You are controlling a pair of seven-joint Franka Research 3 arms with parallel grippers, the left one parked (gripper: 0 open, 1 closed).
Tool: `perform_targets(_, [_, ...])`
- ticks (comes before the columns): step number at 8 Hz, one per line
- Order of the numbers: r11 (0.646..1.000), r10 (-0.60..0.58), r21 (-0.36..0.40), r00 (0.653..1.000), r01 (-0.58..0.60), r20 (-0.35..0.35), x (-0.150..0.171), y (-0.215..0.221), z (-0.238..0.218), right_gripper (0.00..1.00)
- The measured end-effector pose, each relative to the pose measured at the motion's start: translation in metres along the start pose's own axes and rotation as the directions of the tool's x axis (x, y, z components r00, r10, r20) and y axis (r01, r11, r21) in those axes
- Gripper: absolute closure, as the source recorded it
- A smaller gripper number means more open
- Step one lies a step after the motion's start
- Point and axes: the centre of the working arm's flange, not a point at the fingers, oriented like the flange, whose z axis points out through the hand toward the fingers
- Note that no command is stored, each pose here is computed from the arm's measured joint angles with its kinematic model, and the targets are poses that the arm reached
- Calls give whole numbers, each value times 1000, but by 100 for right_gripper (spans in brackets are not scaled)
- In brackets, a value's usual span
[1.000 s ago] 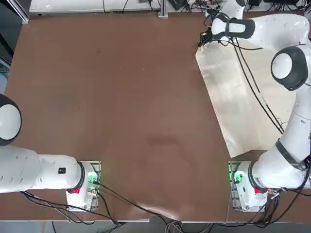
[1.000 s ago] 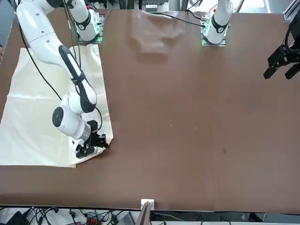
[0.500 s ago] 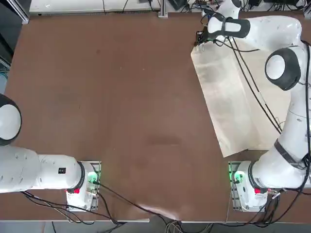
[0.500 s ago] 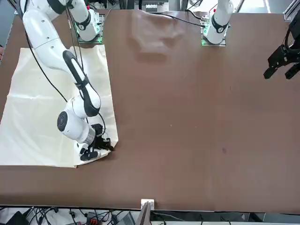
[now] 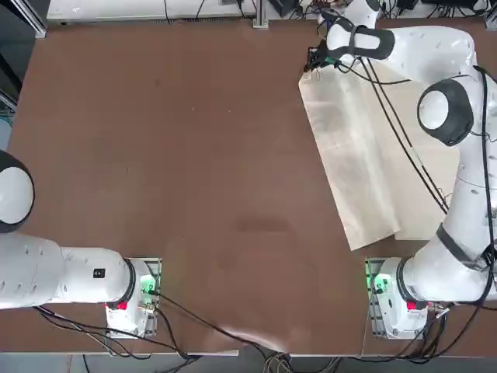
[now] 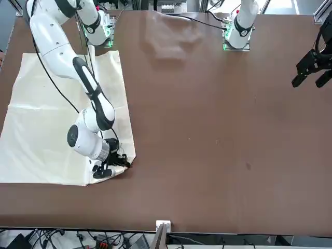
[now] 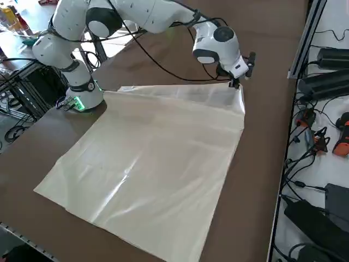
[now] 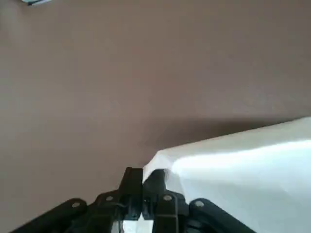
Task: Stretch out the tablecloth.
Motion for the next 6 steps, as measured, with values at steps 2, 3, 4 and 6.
perform_targets(2, [999, 49, 13, 999, -49, -9, 4, -8, 3, 98])
perform_targets(3, [997, 77, 21, 997, -77, -18, 9, -12, 4, 98])
perform_targets(4, [995, 102, 27, 994, -101, -25, 12, -16, 5, 98])
perform_targets(6, [987, 156, 33, 987, -155, -31, 17, -15, 8, 98])
